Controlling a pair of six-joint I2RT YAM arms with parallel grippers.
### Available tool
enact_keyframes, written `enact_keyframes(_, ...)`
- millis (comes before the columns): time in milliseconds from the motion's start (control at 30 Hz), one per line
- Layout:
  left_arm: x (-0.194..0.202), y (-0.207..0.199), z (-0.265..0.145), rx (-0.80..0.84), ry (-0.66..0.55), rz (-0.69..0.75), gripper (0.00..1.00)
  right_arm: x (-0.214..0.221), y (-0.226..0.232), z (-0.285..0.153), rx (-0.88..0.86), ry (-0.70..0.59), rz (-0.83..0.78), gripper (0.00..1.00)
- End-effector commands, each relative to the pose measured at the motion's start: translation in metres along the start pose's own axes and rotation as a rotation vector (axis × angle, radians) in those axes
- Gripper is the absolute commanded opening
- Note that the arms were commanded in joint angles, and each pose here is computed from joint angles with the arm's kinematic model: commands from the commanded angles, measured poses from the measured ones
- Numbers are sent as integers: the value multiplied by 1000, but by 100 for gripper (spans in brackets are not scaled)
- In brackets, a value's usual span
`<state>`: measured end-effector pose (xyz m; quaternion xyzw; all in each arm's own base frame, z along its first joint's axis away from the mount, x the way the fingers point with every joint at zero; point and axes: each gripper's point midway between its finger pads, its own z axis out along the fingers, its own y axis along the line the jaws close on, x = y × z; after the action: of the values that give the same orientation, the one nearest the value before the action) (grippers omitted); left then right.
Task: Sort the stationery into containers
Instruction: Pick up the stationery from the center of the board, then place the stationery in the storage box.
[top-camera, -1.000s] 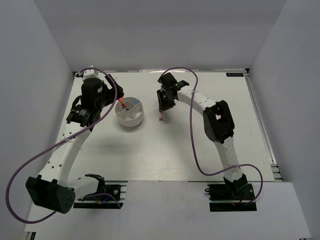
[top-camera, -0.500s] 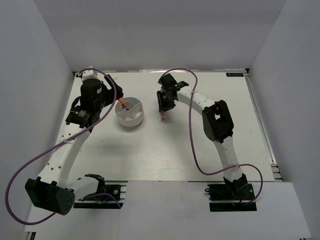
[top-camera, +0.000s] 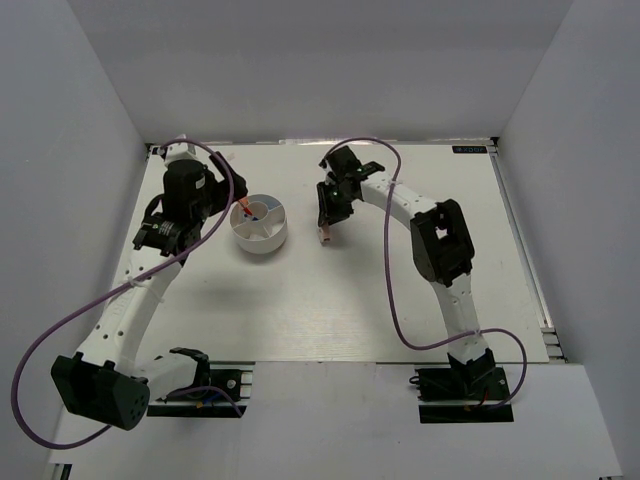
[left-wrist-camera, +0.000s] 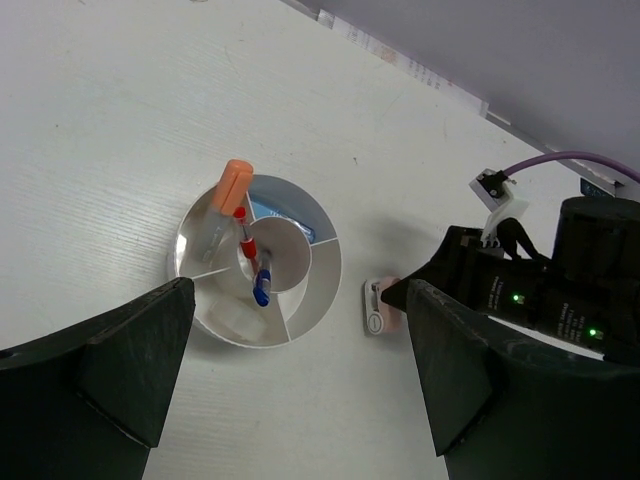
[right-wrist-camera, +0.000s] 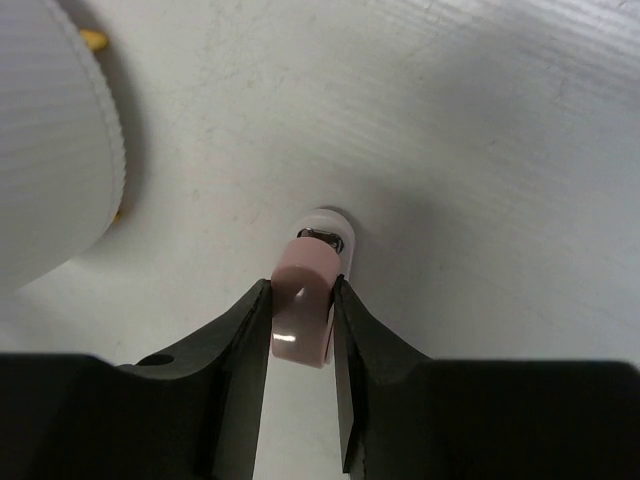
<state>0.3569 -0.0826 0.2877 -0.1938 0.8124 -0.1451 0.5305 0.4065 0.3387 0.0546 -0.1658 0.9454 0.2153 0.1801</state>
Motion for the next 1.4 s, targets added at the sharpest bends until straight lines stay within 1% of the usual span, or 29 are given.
enact_keyframes(0,1,-5,-5,29,4,-22,96,-21,37,-50,-134,-74,-8,0)
enact_keyframes(100,2,-6,-7,41,2,-33,96,-30,43,-77,-158,-114,18,0)
enact_keyframes(200,2,-7,-8,49,-1,-34,96,-39,58,-107,-226,-150,77,0)
enact_keyframes(300,0,-9,-8,55,-7,-40,96,-46,73,-124,-290,-174,115,0)
enact_keyframes(367,0,-11,-8,64,-4,-44,96,-51,84,-130,-337,-177,166,0)
enact_keyframes(433,1,-12,-7,67,0,-46,96,-57,96,-133,-371,-191,175,0)
enact_keyframes(567,1,-14,-5,73,2,-53,96,-64,109,-129,-379,-191,208,0)
enact_keyframes(600,1,-14,-5,72,2,-54,96,-66,105,-126,-367,-193,226,0)
enact_keyframes(633,0,-14,-5,73,-3,-55,96,-61,114,-123,-372,-181,226,0)
enact_keyframes(833,5,-11,-5,68,10,-60,96,-57,135,-120,-374,-168,266,0)
enact_keyframes(1000,6,-13,-4,76,13,-74,96,-53,138,-102,-300,-147,361,0)
enact_keyframes(1167,6,-14,-6,81,11,-77,96,-48,136,-86,-257,-136,383,0)
enact_keyframes(1367,7,-12,-7,79,11,-78,96,-54,141,-74,-252,-147,369,0)
